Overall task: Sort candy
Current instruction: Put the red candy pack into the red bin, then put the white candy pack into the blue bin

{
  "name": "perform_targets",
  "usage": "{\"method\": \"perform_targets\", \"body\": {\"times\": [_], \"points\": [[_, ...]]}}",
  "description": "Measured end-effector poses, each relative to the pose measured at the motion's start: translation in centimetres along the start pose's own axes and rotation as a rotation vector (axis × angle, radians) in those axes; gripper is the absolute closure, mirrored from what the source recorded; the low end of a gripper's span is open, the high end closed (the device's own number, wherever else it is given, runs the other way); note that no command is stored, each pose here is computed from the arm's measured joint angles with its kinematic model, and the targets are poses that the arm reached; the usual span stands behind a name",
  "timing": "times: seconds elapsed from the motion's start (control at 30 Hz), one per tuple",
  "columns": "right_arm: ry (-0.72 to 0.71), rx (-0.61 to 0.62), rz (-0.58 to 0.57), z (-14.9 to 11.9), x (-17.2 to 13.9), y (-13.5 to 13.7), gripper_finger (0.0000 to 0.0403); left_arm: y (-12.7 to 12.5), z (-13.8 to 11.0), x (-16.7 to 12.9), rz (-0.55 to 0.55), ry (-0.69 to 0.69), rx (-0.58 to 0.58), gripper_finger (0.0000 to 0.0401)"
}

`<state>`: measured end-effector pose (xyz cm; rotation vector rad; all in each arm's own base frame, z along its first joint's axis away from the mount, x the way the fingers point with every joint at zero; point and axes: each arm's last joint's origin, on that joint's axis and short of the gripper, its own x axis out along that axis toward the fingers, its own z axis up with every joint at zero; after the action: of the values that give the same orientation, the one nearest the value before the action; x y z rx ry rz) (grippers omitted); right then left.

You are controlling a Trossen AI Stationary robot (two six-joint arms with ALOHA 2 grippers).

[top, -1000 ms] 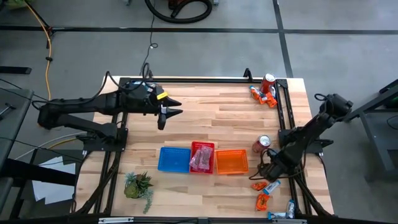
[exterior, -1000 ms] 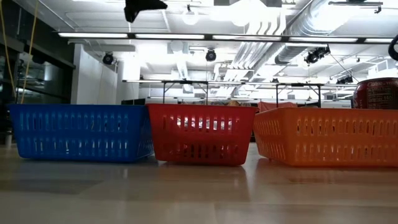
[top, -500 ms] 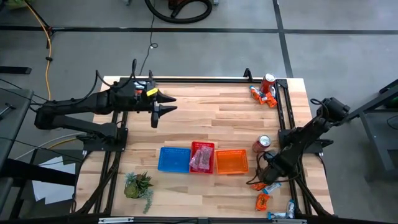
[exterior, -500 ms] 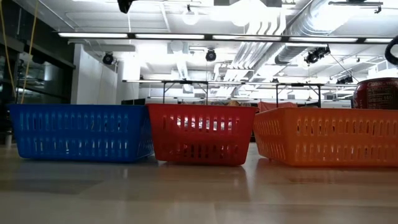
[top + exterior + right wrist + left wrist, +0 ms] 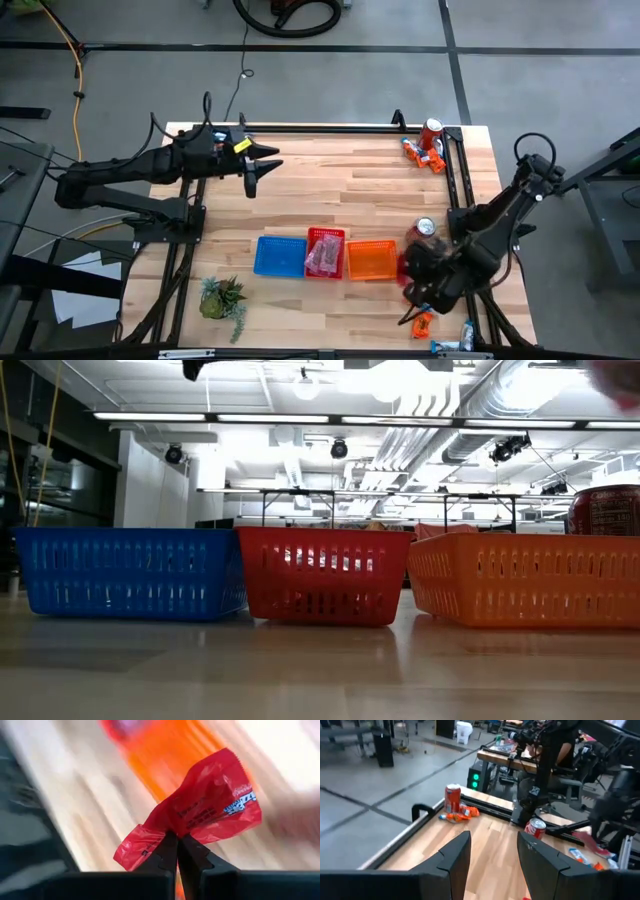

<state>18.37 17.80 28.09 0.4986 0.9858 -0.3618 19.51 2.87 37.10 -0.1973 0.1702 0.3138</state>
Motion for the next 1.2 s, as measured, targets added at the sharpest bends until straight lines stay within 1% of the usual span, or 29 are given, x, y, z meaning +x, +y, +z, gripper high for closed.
{"method": "perform_targets", "body": {"times": [0.1,0.2,0.27,0.33,0.43,0.5,0.6,0.67,0.77,0.87,0.93,1.07,1.2], "points": [[-0.1,-0.123,0.093,2.1,1.3,0.8,0.0402,-0.1,-0.2,0.3,-0.005,0.012,-0.038,0.0252],[-0.203,-0.215,0.166,4.5,3.8,1.4,0.0401,-0.2,-0.2,0.4,-0.034,0.024,-0.052,0.0252],[-0.269,-0.245,0.207,6.2,5.4,1.8,0.0402,-0.3,-0.3,0.4,-0.041,0.029,-0.075,0.0252],[-0.307,-0.279,0.238,7.4,7.0,1.9,0.0402,-0.3,-0.3,0.4,-0.042,0.028,-0.099,0.0252],[-0.309,-0.312,0.281,8.8,9.4,2.2,0.0402,-0.3,-0.3,0.4,-0.042,0.028,-0.104,0.0252],[-0.28,-0.321,0.288,9.3,10.8,2.4,0.0402,-0.3,-0.2,0.3,-0.042,0.026,-0.104,0.0252],[-0.241,-0.343,0.255,9.6,12.8,2.4,0.0401,-0.3,-0.2,0.3,-0.042,0.027,-0.104,0.0252],[-0.225,-0.33,0.229,9.7,14.0,2.3,0.0396,-0.3,-0.2,0.3,-0.044,0.026,-0.104,0.0252],[-0.197,-0.305,0.201,10.0,15.5,2.1,0.0371,-0.4,-0.3,0.3,-0.077,0.036,-0.085,0.0252],[-0.166,-0.308,0.168,10.2,16.5,1.8,0.0326,-0.5,-0.3,0.3,-0.112,0.047,-0.055,0.0252],[-0.152,-0.308,0.145,10.4,16.5,1.7,0.0291,-0.5,-0.4,0.3,-0.141,0.059,-0.046,0.0252],[-0.121,-0.309,0.104,11.6,15.3,1.8,0.023,-0.5,-0.5,-0.6,-0.189,0.088,-0.015,0.0252],[-0.077,-0.316,0.05,13.2,12.5,1.8,0.0194,-0.2,-0.9,-2.2,-0.196,0.142,-0.008,0.0252]]}}
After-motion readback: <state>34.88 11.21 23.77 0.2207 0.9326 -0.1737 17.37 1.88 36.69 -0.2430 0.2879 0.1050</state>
